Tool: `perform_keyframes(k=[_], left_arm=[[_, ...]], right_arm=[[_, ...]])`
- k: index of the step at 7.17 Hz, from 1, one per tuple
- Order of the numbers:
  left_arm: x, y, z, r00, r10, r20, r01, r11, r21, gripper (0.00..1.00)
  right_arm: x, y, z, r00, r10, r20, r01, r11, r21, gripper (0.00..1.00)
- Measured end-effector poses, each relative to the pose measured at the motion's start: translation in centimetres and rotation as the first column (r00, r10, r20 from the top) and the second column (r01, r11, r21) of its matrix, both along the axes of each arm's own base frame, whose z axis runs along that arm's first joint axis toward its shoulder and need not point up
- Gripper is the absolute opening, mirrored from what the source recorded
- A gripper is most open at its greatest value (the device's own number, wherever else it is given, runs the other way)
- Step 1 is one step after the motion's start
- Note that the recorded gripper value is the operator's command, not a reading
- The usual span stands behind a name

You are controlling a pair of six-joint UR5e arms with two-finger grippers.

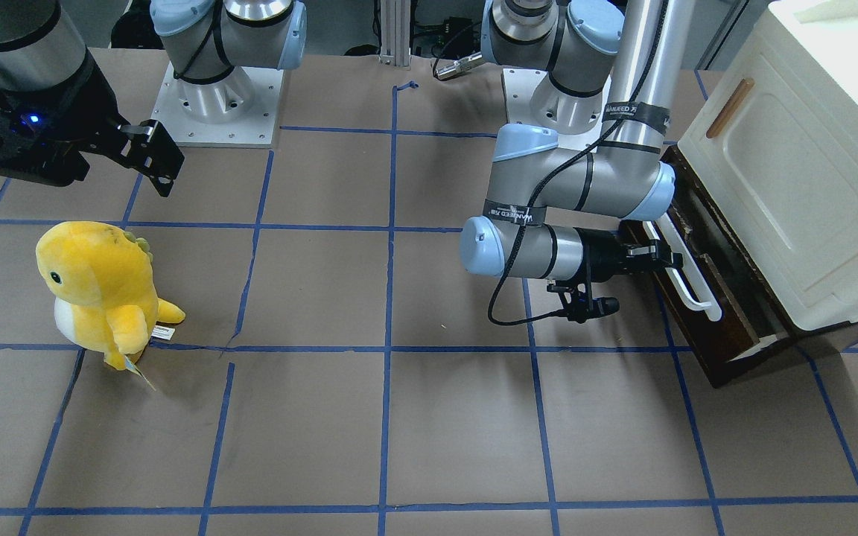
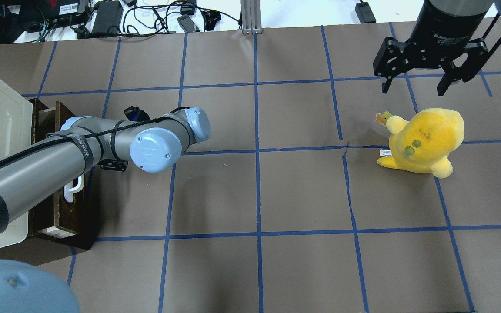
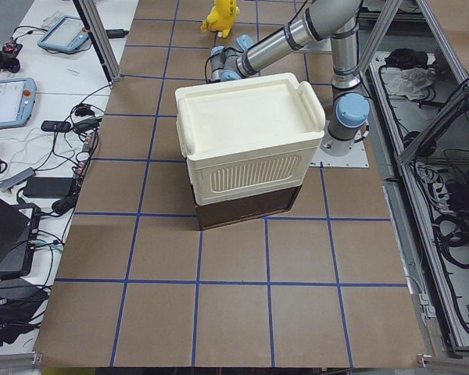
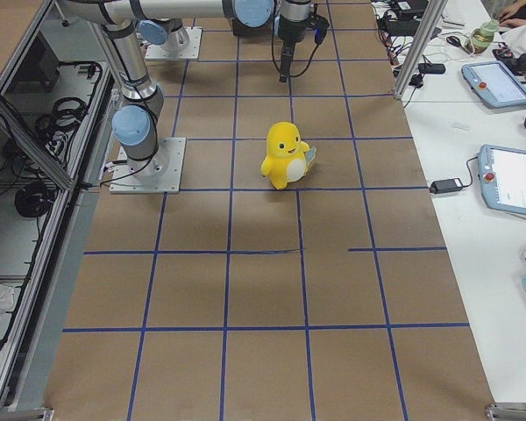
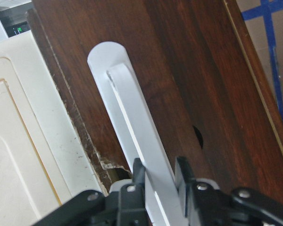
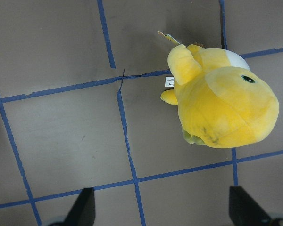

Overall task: Pull drawer sideways
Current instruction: 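Pull the handle with the left gripper, sliding the drawer out of the cabinet, then keep pulling the drawer outward with the left gripper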

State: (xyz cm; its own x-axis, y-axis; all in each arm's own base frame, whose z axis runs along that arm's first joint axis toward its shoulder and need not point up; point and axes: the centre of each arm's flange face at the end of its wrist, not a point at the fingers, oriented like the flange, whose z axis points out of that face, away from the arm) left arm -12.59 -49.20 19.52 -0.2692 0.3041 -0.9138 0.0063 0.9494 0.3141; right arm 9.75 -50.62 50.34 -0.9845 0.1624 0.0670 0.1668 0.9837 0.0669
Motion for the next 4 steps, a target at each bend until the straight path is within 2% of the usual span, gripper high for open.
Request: perform_keyframes(k=[4], left_arm=[[-1.12,0.14,0.07,1.000,-0.022,0.000,0.022,1.000,-0.002,0.32]], right_arm=[[-0.02,-0.01,0.00,1.000,0.000,0.000,0.000,1.000,-0.001,1.00]])
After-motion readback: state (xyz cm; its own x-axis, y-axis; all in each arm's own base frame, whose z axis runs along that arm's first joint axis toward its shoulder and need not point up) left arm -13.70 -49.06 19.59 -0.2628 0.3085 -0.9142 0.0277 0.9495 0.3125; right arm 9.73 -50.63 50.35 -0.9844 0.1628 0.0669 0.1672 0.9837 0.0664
